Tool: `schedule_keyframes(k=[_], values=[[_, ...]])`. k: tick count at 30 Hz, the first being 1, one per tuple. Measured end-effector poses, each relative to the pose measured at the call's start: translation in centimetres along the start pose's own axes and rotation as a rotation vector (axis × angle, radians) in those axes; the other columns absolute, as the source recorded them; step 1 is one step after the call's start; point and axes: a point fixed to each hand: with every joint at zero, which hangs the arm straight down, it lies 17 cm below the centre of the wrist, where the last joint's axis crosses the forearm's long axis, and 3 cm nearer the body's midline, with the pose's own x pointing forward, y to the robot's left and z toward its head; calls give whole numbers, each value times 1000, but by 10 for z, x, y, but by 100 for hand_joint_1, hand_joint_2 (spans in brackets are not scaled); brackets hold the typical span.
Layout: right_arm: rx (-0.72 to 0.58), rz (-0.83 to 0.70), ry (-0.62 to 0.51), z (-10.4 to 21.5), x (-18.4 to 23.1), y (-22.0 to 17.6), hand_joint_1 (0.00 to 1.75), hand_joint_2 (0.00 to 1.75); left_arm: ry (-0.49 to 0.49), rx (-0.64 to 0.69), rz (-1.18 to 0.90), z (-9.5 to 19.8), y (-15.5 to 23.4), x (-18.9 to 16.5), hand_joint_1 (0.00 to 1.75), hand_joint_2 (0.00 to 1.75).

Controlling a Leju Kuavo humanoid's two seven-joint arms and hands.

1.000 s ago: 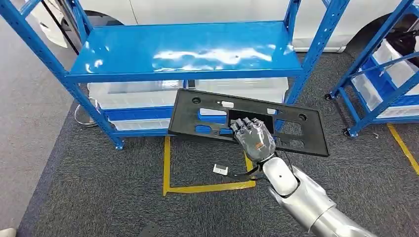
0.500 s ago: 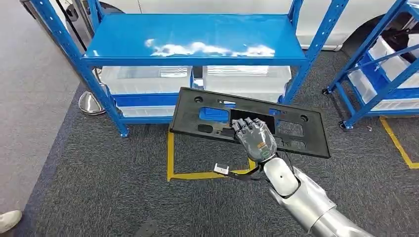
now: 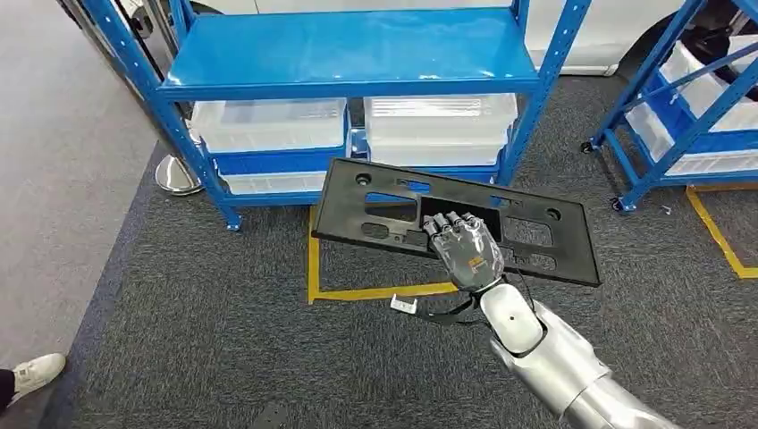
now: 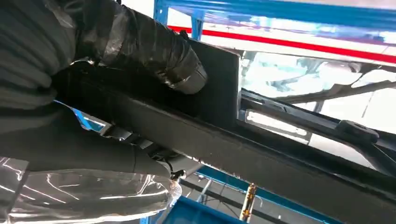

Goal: Take the parts from the cabinet and place them on the table.

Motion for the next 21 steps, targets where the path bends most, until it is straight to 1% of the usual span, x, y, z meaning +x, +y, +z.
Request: schedule_keyframes(k=[5, 14, 21], values=[[-2, 2, 17, -1, -5, 0, 175, 175, -7, 2, -2, -1, 1, 4, 0, 175], [37, -47, 18, 12, -5, 13, 175, 175, -9, 0, -1, 0, 0, 3, 0, 175], [39, -55, 27, 11, -8, 14, 175, 175, -7, 0, 5, 0, 0, 2, 0, 175]])
